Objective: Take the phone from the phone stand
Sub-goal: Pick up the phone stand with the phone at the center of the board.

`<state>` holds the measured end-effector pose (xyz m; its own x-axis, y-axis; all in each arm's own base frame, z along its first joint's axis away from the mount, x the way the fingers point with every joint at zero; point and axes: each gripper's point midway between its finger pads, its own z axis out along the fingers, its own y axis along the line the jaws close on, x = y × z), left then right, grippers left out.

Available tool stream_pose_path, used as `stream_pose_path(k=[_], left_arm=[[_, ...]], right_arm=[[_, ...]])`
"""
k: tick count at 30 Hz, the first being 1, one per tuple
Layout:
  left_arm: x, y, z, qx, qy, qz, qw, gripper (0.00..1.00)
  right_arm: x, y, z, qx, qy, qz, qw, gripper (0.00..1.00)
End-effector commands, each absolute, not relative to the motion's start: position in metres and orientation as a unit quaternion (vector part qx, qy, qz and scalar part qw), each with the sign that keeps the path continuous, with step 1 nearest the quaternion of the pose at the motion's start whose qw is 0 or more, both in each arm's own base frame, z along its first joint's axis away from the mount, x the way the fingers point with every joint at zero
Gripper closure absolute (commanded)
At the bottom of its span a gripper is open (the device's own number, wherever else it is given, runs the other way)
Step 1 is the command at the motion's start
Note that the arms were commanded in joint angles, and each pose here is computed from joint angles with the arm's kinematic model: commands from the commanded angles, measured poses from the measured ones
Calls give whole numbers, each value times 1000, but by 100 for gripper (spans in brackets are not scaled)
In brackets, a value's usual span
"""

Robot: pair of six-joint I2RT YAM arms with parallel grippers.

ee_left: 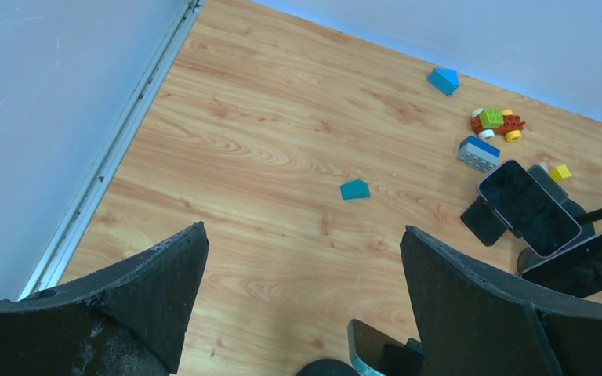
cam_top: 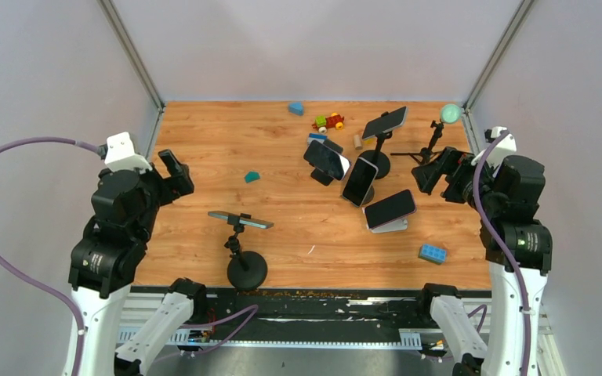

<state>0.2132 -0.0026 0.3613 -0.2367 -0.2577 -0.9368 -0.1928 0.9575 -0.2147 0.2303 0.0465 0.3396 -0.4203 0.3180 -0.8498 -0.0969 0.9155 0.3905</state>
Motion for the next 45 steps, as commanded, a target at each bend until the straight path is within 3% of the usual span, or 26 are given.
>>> stream_pose_path(k=[1, 8, 11, 21, 32, 45], left_arm=[[207, -6, 376, -126, 772, -42, 621, 0], [192, -53, 405, 21, 738, -135, 661, 0], [183, -90, 405, 100, 732, -207, 641, 0], [141, -107, 378, 207, 755, -225, 581, 0], [109, -90, 306, 176, 850, -205, 452, 1], [113, -115, 264, 102, 868, -267, 406, 13]], right_arm=[[234, 60, 343, 32, 816, 223, 532, 0], [236, 69, 343, 17, 816, 246, 522, 0], [237, 74, 344, 7, 817, 256, 517, 0], [235, 75, 340, 2, 820, 257, 512, 0], [233, 74, 330, 5, 826, 252, 504, 0], [236, 73, 328, 7, 829, 250, 499, 0]])
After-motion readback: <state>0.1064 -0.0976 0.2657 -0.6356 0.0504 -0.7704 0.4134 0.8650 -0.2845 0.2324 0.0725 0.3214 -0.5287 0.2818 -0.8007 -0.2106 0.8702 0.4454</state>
